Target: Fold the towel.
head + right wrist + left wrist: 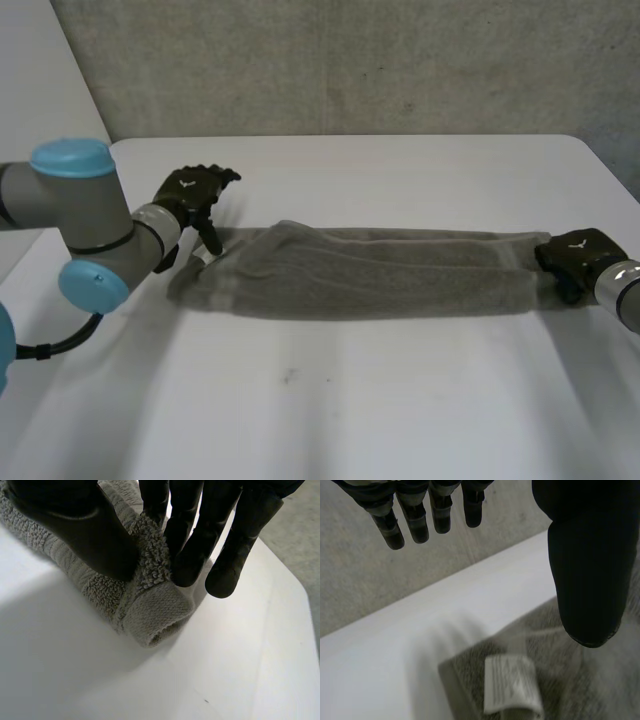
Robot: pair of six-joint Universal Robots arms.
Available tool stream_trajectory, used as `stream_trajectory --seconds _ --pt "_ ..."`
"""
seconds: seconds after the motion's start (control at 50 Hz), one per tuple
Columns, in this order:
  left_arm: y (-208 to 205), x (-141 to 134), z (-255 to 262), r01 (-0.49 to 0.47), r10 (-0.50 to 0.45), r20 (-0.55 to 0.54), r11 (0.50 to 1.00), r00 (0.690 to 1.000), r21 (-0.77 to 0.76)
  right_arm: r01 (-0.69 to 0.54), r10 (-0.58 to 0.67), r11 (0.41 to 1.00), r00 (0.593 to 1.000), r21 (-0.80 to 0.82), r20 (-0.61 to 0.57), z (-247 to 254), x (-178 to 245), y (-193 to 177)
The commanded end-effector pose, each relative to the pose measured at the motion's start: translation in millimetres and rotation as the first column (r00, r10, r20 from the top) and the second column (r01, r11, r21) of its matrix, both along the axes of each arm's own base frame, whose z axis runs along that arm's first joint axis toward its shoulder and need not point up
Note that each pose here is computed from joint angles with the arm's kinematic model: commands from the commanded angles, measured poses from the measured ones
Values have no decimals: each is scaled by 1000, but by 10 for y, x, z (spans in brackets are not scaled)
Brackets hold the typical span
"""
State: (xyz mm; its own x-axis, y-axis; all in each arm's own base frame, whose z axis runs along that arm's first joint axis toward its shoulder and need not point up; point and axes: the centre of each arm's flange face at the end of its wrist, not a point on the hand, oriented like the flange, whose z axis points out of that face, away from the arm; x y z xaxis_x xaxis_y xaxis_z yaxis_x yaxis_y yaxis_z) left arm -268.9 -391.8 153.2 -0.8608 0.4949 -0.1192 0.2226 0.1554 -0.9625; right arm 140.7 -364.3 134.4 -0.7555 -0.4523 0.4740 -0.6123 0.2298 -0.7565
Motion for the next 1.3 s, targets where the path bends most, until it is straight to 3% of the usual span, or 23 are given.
stream_trajectory --seconds 0.02,0.12,0.24,0.34,0.5,0.76,0.9,1.14,1.26,1.3 --pt "-39 -25 -400 11 -13 68 999 998 42 16 -17 1000 1000 -17 -19 67 -76 -24" --pt "-85 -20 -518 1 -5 107 999 994 36 16 -18 999 998 -32 -68 73 -105 -28" --pt "-189 104 -448 -139 139 142 990 980 -7 55 -59 998 993 -39 -98 86 -220 -61" --pt "-175 139 -294 -171 173 137 985 975 -27 54 -58 998 993 -45 -100 95 -221 -71" --pt "-23 143 -41 -162 166 121 986 979 -43 52 -56 998 994 -45 -98 97 -210 -64" --pt "136 -122 79 -79 87 87 993 992 -89 49 -52 998 994 -40 -95 97 -205 -55" --pt "-22 -350 -126 -38 47 48 984 998 -172 46 -48 999 994 -26 -94 68 -191 -23" --pt "-120 -393 -454 -38 46 76 994 996 -106 59 -63 997 994 -48 -95 106 -218 -71" --pt "-8 -323 -44 -56 59 39 995 997 -77 157 -176 977 976 -147 -128 394 -441 -248" --pt "79 -218 250 -81 80 -24 995 996 -63 170 -201 960 971 -224 -129 644 -443 -319"
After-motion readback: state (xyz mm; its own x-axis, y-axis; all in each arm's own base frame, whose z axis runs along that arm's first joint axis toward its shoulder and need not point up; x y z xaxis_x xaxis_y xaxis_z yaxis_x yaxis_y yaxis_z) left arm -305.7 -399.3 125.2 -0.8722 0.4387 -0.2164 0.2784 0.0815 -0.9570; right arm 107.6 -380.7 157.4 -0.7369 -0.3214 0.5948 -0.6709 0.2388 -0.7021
